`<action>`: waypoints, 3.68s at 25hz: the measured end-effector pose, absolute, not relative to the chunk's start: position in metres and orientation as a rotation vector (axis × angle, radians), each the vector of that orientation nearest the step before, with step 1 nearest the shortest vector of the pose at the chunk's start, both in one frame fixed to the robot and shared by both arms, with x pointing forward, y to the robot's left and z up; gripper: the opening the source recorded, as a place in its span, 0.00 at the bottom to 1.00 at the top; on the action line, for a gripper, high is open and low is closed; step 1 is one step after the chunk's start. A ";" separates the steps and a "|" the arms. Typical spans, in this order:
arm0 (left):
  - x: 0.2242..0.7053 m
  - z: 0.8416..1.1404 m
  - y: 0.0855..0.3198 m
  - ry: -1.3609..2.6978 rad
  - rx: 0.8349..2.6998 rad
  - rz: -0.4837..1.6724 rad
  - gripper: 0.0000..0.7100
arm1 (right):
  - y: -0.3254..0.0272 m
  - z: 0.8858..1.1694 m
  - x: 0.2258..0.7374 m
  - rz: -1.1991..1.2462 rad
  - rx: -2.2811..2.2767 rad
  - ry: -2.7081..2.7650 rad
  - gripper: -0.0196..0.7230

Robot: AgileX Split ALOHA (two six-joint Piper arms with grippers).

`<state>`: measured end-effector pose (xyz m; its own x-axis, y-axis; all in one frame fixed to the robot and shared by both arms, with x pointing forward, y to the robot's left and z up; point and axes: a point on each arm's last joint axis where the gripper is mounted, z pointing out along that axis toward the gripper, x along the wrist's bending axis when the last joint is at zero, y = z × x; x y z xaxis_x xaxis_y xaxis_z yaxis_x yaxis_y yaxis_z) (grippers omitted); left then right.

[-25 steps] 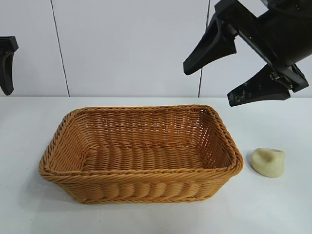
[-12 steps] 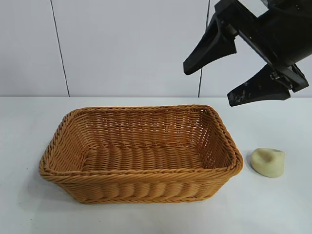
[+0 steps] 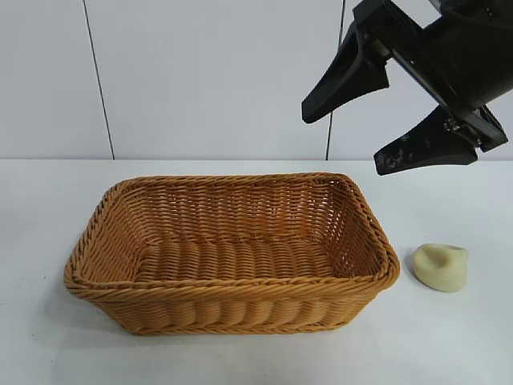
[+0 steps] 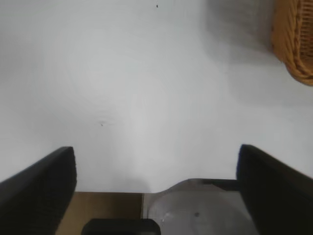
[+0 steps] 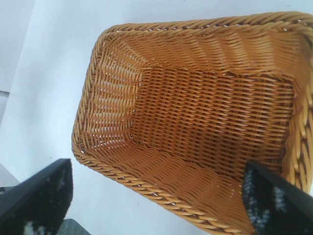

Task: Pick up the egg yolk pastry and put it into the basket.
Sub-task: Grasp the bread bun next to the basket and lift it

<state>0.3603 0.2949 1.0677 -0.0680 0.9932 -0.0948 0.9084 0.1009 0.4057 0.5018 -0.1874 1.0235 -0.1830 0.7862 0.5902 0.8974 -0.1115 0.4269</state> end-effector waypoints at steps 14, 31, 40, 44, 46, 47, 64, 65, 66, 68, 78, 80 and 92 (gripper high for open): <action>0.252 1.051 0.299 1.686 1.562 0.770 0.91 | -0.187 1.023 0.500 -1.148 -1.889 -2.011 0.93; 0.233 1.051 0.300 1.593 1.478 0.856 0.91 | -0.221 1.035 0.517 -0.766 -2.209 -2.372 0.93; 0.233 1.051 0.300 1.593 1.478 0.856 0.91 | -0.255 0.994 0.538 -0.447 -2.332 -2.313 0.93; 0.233 1.051 0.300 1.592 1.478 0.857 0.91 | -0.271 0.974 0.546 -0.369 -2.343 -2.259 0.93; 0.233 1.051 0.300 1.592 1.478 0.857 0.91 | -0.276 0.965 0.549 -0.349 -2.346 -2.221 0.93; 0.233 1.051 0.300 1.592 1.478 0.857 0.91 | -0.277 0.961 0.551 -0.347 -2.337 -2.218 0.93; 0.233 1.052 0.300 1.590 1.477 0.859 0.91 | -0.276 0.901 0.576 -0.371 -2.353 -2.188 0.90; 0.233 1.052 0.300 1.590 1.477 0.859 0.91 | -0.276 0.901 0.576 -0.373 -2.354 -2.187 0.86; 0.233 1.052 0.300 1.590 1.477 0.859 0.91 | -0.276 0.901 0.576 -0.374 -2.355 -2.188 0.83; 0.233 1.052 0.300 1.590 1.477 0.859 0.91 | -0.276 0.901 0.576 -0.374 -2.355 -2.188 0.74; 0.233 1.052 0.300 1.590 1.477 0.859 0.91 | -0.276 0.901 0.577 -0.384 -2.359 -2.190 0.44; 0.233 1.052 0.300 1.590 1.477 0.859 0.91 | -0.276 0.901 0.577 -0.385 -2.359 -2.191 0.34; 0.233 1.052 0.300 1.590 1.477 0.859 0.91 | -0.276 0.903 0.576 -0.378 -2.349 -2.196 0.03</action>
<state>0.2330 0.2996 1.0516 -0.0137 0.9950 -0.0985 0.4628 0.0936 0.8815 0.5760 -0.2757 0.9035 0.0550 0.9930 0.1041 0.9706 -0.0776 0.2277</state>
